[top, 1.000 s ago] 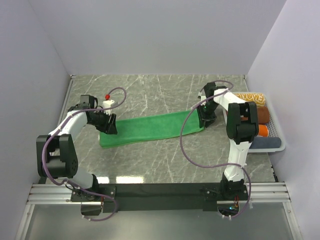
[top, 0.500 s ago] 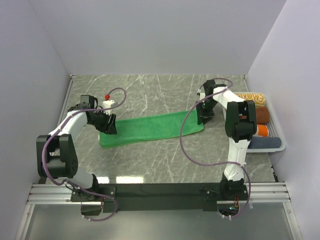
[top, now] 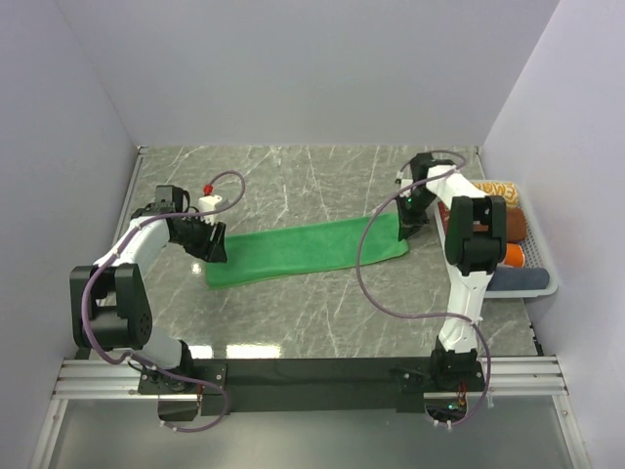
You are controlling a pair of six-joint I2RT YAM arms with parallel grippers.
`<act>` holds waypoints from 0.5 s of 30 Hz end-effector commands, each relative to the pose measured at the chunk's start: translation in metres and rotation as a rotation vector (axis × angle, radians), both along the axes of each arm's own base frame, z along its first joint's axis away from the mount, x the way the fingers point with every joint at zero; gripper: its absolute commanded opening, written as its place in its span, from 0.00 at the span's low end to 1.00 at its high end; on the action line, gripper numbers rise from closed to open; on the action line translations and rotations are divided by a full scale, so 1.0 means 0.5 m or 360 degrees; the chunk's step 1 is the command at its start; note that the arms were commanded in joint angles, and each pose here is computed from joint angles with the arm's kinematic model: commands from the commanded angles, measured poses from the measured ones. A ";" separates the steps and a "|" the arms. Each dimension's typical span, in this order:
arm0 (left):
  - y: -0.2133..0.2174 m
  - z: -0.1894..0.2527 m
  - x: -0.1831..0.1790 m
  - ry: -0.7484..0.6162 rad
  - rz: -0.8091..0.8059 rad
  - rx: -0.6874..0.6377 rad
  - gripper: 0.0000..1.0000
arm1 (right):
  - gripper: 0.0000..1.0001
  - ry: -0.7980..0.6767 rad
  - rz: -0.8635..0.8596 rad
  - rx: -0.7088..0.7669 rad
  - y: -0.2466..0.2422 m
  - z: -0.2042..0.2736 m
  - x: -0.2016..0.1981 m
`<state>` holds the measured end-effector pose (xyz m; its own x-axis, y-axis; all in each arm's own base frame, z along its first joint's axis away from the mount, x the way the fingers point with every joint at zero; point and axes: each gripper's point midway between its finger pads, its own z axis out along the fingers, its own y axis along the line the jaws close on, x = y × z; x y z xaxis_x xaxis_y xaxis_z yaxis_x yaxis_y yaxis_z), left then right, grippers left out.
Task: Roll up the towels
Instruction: Fold the towel
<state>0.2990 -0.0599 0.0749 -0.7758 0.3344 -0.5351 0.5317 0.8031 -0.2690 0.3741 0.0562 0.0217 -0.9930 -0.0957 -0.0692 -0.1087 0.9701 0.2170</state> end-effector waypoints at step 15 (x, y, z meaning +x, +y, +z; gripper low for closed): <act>0.035 0.078 0.006 -0.0004 0.0124 -0.0283 0.91 | 0.00 -0.0213 0.0419 0.0555 0.241 0.181 -0.019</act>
<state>0.3012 -0.0337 0.0959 -0.8105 0.1931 -0.5530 0.4386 0.8259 -0.3544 0.3711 0.1424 0.0855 -0.9392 -0.2714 -0.2104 -0.3364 0.8499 0.4056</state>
